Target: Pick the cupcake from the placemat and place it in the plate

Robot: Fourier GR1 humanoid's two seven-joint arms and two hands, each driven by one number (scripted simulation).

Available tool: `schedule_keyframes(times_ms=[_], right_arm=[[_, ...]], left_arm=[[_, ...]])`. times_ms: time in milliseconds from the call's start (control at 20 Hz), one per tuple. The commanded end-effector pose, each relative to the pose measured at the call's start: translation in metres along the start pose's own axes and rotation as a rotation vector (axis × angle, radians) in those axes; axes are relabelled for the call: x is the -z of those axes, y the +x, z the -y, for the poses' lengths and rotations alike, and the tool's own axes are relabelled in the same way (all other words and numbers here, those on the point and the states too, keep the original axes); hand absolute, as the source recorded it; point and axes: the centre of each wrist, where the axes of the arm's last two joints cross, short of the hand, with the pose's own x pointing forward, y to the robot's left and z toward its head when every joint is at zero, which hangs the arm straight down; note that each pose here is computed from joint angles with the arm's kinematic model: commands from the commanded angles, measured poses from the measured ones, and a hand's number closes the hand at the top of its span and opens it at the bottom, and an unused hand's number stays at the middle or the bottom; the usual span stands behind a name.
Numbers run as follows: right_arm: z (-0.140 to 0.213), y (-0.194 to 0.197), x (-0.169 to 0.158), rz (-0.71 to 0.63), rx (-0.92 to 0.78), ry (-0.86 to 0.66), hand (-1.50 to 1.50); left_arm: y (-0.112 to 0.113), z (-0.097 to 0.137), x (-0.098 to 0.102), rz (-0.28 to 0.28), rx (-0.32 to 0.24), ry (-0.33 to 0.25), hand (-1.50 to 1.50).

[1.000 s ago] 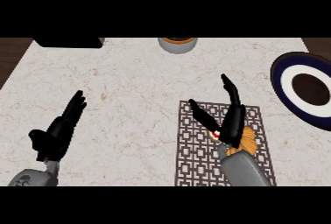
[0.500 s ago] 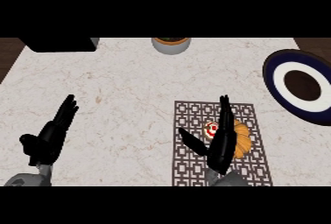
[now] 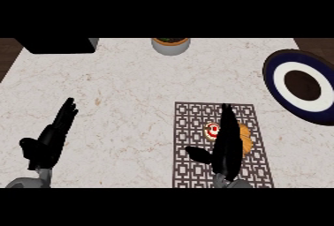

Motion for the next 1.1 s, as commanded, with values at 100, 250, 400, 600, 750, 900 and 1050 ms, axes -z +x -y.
schedule_keyframes(times_ms=[100, 250, 400, 600, 750, 900, 1050], right_arm=[[0.044, 0.046, -0.015, -0.14, -0.117, 0.073, -1.5], [0.041, 0.061, -0.012, -0.214, -0.161, 0.104, -1.5], [0.045, 0.056, -0.009, -0.257, -0.179, 0.09, -1.5], [0.04, 0.049, 0.002, -0.288, -0.298, 0.156, -1.5], [0.052, 0.047, 0.005, -0.31, -0.265, 0.17, -1.5], [0.038, 0.039, 0.008, -0.317, -0.266, 0.196, -1.5], [0.032, 0.03, 0.016, -0.329, -0.258, 0.185, -1.5]], left_arm=[[0.009, 0.003, 0.014, 0.017, -0.005, -0.009, 0.0], [0.013, 0.006, 0.015, 0.035, 0.0, -0.009, 0.0], [0.006, 0.004, 0.007, 0.019, -0.001, -0.032, 0.0], [0.018, -0.014, 0.017, 0.024, -0.005, -0.011, 0.0], [0.007, 0.003, 0.01, 0.021, -0.007, -0.024, 0.0], [0.009, 0.016, 0.012, 0.033, -0.001, -0.02, 0.0], [-0.008, 0.006, 0.001, 0.01, -0.009, -0.029, 0.0]])
